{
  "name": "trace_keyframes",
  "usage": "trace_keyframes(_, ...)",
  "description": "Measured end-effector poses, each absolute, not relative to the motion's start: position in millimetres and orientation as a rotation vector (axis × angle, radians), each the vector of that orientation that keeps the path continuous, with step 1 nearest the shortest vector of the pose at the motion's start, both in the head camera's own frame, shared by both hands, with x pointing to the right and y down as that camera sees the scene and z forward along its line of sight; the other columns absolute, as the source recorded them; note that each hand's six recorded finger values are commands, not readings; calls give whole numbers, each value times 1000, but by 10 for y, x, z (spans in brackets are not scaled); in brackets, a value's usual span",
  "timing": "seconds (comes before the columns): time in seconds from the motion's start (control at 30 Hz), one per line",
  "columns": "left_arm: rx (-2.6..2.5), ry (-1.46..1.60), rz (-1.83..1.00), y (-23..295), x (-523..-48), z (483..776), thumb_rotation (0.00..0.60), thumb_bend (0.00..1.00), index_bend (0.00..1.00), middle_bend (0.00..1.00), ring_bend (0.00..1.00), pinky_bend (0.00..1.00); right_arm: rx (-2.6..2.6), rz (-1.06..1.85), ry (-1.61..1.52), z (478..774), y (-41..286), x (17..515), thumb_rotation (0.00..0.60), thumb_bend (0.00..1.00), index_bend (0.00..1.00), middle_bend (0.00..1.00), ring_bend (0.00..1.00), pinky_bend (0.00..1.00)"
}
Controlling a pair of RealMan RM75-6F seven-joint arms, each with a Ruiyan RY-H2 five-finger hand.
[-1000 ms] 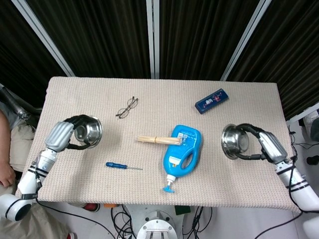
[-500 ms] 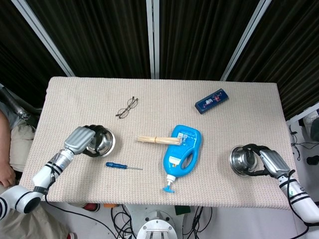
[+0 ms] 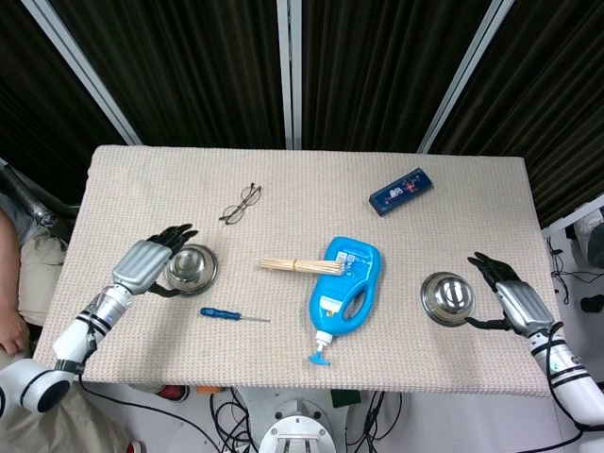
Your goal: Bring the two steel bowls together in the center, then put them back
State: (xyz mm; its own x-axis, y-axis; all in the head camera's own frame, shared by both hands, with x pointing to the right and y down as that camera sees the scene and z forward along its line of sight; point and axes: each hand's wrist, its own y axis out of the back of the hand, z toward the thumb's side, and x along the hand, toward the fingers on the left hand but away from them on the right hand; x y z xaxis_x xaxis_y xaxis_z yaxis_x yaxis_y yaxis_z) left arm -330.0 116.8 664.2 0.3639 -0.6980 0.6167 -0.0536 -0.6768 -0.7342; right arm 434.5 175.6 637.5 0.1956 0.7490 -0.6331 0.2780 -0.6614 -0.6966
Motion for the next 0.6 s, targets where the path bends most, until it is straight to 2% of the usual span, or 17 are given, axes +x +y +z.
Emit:
trace_keyframes(0.1, -1993, 684, -1335, 1167, -3357, 6599, 589, 19, 0, 0, 0, 199, -2038, 1457, -990, 6312, 1786, 4383, 600, 7, 0, 0, 0, 0)
trace_keyframes(0.17, -1978, 716, -1329, 1165, -3394, 6556, 502, 6, 0, 0, 0, 166, -2025, 1451, -1007, 6261, 1818, 4415, 600, 11, 0, 0, 0, 0)
trace_keyframes(0.27, -1938, 801, -1304, 1178, -3487, 6438, 454, 35, 0, 0, 0, 149, -1971, 1447, -1026, 6178, 1888, 4481, 600, 26, 0, 0, 0, 0)
trace_keyframes(0.47, -1747, 1082, -1239, 1415, -3927, 6087, 460, 61, 0, 0, 0, 139, -1740, 1461, -1068, 6047, 2177, 4657, 600, 37, 0, 0, 0, 0)
trace_keyframes(0.6, -1570, 1244, -1287, 1953, -4419, 5924, 459, 59, 0, 0, 0, 136, -1594, 1485, -1117, 6054, 2430, 4782, 600, 38, 0, 0, 0, 0)
